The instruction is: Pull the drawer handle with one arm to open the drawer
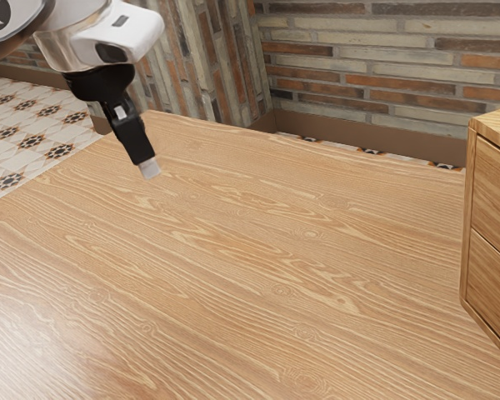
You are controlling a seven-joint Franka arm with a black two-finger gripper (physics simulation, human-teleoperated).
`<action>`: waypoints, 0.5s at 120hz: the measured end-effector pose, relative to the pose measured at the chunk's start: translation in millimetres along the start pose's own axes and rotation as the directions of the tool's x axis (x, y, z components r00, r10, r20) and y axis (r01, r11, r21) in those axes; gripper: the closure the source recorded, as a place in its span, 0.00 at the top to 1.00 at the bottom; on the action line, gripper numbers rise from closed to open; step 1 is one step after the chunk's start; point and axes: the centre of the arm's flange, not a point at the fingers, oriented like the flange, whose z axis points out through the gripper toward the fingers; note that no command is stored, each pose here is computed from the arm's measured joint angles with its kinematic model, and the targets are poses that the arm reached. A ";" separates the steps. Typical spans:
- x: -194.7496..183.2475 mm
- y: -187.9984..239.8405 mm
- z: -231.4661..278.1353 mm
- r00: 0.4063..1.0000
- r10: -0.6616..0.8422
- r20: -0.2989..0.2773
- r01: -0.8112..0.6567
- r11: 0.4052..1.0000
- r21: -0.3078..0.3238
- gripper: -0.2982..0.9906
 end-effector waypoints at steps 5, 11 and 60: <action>-1.1 -0.8 -0.3 1.000 0.020 0.000 -0.020 1.000 -0.003 0.77; -1.6 -1.3 -0.1 0.999 0.042 0.000 -0.042 0.999 -0.006 0.77; 10.7 61.5 -60.7 0.886 0.437 -0.158 -0.433 0.899 0.057 0.77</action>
